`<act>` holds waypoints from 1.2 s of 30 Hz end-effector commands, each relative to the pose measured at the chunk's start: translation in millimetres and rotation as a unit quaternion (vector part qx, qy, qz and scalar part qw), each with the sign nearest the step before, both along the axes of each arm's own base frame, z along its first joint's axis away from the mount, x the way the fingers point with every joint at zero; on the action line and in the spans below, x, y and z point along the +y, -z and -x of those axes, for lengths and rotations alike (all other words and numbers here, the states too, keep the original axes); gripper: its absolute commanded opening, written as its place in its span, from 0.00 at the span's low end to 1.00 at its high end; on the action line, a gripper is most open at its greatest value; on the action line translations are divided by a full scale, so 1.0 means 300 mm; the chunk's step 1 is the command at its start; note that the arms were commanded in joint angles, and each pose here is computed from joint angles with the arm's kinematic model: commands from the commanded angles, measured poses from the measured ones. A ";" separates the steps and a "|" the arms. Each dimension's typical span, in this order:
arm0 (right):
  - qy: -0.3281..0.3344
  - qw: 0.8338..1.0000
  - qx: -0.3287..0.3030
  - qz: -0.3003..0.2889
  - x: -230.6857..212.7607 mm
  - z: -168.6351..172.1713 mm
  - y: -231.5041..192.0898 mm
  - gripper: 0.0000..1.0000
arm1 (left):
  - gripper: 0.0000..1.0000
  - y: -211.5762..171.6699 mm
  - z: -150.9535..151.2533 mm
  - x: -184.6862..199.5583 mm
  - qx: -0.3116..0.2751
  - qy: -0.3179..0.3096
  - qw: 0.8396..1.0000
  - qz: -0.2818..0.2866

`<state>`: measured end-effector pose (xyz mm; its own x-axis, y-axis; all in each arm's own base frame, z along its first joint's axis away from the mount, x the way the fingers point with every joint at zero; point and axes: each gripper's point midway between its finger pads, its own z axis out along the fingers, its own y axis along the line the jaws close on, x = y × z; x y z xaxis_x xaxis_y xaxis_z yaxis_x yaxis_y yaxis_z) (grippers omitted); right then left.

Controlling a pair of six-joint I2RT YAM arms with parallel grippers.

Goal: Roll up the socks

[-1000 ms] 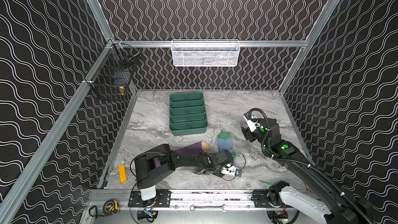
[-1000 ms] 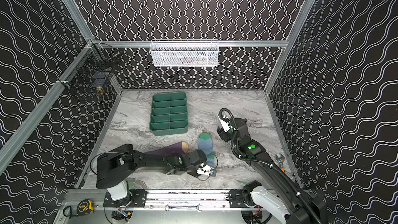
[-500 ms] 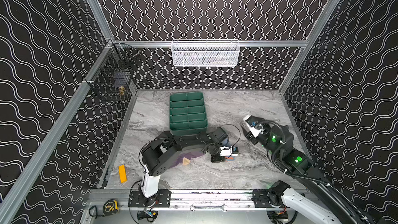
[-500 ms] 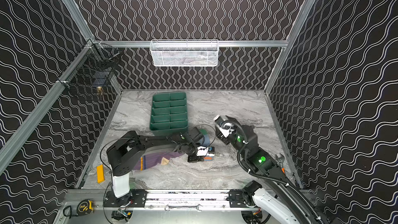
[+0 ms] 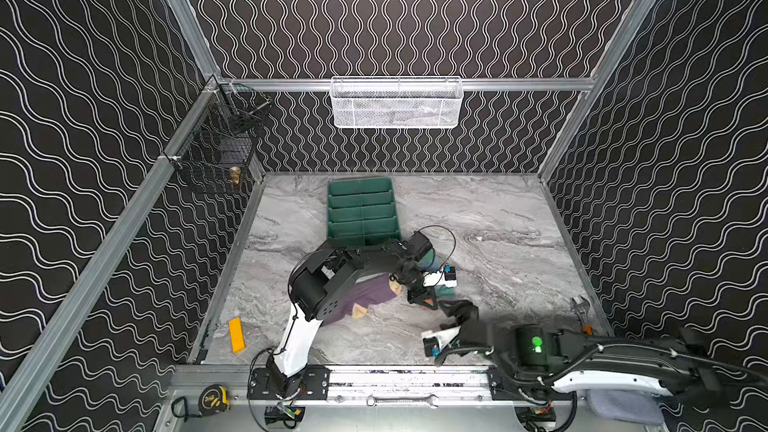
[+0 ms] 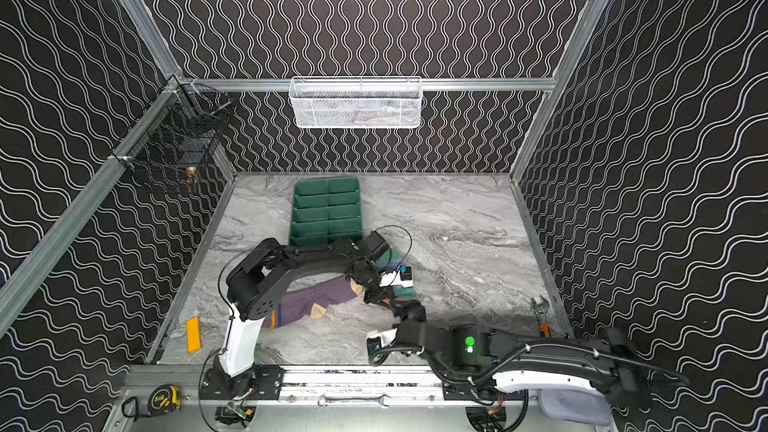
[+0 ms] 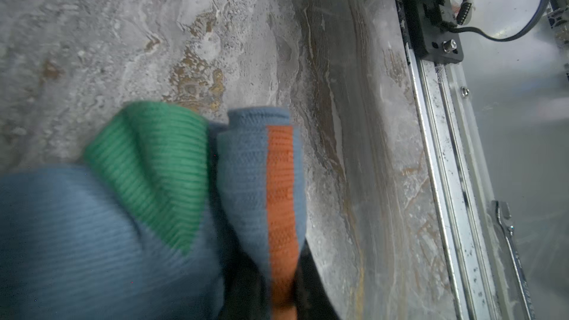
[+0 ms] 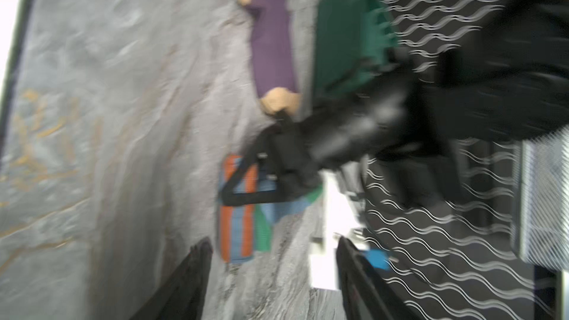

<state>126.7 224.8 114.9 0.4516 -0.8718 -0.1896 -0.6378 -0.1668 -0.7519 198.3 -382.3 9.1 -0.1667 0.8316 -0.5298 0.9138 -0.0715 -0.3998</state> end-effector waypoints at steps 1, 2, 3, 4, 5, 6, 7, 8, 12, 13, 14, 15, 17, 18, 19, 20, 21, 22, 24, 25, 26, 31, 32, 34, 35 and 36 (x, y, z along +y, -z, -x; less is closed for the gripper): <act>0.028 0.999 -0.011 0.023 -0.024 -0.018 0.096 0.69 | 0.00 0.185 0.007 0.266 -0.021 -0.025 0.974 -0.225; 0.024 0.999 -0.025 0.027 -0.022 -0.028 0.125 0.71 | 0.00 0.188 0.008 0.267 -0.019 -0.024 0.973 -0.227; 0.022 0.999 -0.035 0.030 -0.022 -0.043 0.147 0.72 | 0.00 0.192 0.006 0.267 -0.020 -0.025 0.973 -0.229; 0.026 0.999 -0.036 0.023 -0.013 -0.057 0.152 0.72 | 0.00 0.192 0.005 0.268 -0.019 -0.025 0.973 -0.230; 0.037 0.999 -0.030 0.015 -0.007 -0.074 0.157 0.73 | 0.00 0.194 0.008 0.268 -0.017 -0.023 0.973 -0.231; 0.048 0.999 -0.019 0.014 -0.008 -0.090 0.168 0.72 | 0.00 0.198 0.007 0.269 -0.018 -0.024 0.972 -0.232; 0.056 0.998 -0.014 0.018 -0.016 -0.104 0.183 0.72 | 0.00 0.197 0.007 0.270 -0.018 -0.025 0.972 -0.232; 0.060 0.998 -0.015 0.029 -0.027 -0.120 0.201 0.73 | 0.00 0.196 0.008 0.269 -0.018 -0.024 0.973 -0.231; 0.072 0.996 -0.029 0.044 -0.052 -0.181 0.239 0.74 | 0.00 0.201 0.008 0.270 -0.016 -0.025 0.972 -0.233; 0.074 0.996 -0.027 0.041 -0.047 -0.191 0.243 0.75 | 0.00 0.201 0.008 0.269 -0.015 -0.026 0.972 -0.233; 0.076 0.996 -0.022 0.039 -0.044 -0.197 0.252 0.75 | 0.00 0.202 0.010 0.269 -0.013 -0.025 0.972 -0.233; 0.078 0.996 -0.017 0.037 -0.040 -0.202 0.260 0.75 | 0.00 0.200 0.011 0.268 -0.012 -0.025 0.972 -0.232; 0.085 0.995 -0.013 0.041 -0.044 -0.217 0.288 0.74 | 0.00 0.201 0.011 0.268 -0.012 -0.026 0.972 -0.232; 0.090 0.995 -0.012 0.048 -0.049 -0.224 0.302 0.73 | 0.00 0.201 0.013 0.269 -0.011 -0.025 0.972 -0.233; 0.095 0.994 -0.010 0.056 -0.054 -0.231 0.316 0.71 | 0.00 0.202 0.013 0.270 -0.011 -0.025 0.972 -0.233; 0.098 0.993 -0.004 0.062 -0.056 -0.232 0.334 0.68 | 0.00 0.201 0.012 0.268 -0.012 -0.025 0.972 -0.233; 0.098 0.993 0.005 0.069 -0.061 -0.228 0.351 0.64 | 0.00 0.200 0.013 0.268 -0.011 -0.025 0.972 -0.231; 0.098 0.992 0.016 0.077 -0.065 -0.219 0.370 0.59 | 0.00 0.197 0.013 0.265 -0.010 -0.025 0.973 -0.229; 0.100 0.990 0.036 0.090 -0.080 -0.203 0.401 0.49 | 0.00 0.192 0.012 0.262 -0.012 -0.025 0.974 -0.226; 0.102 0.989 0.044 0.096 -0.086 -0.196 0.412 0.43 | 0.00 0.189 0.011 0.261 -0.014 -0.026 0.974 -0.224; 0.103 0.988 0.053 0.098 -0.088 -0.188 0.420 0.35 | 0.00 0.190 0.010 0.261 -0.015 -0.027 0.974 -0.225; 0.108 0.984 0.090 0.111 -0.107 -0.154 0.446 0.00 | 0.05 0.190 -0.007 0.258 -0.026 -0.033 0.973 -0.228; 0.109 0.983 0.099 0.114 -0.112 -0.145 0.451 0.00 | 0.08 0.183 -0.011 0.254 -0.032 -0.033 0.974 -0.223; 0.111 0.980 0.117 0.116 -0.118 -0.127 0.454 0.00 | 0.23 0.158 -0.021 0.240 -0.046 -0.036 0.976 -0.208; 0.113 0.979 0.125 0.117 -0.122 -0.119 0.454 0.00 | 0.28 0.139 -0.023 0.230 -0.052 -0.037 0.979 -0.196; 0.114 0.978 0.130 0.116 -0.122 -0.114 0.453 0.00 | 0.31 0.119 -0.026 0.221 -0.058 -0.037 0.980 -0.186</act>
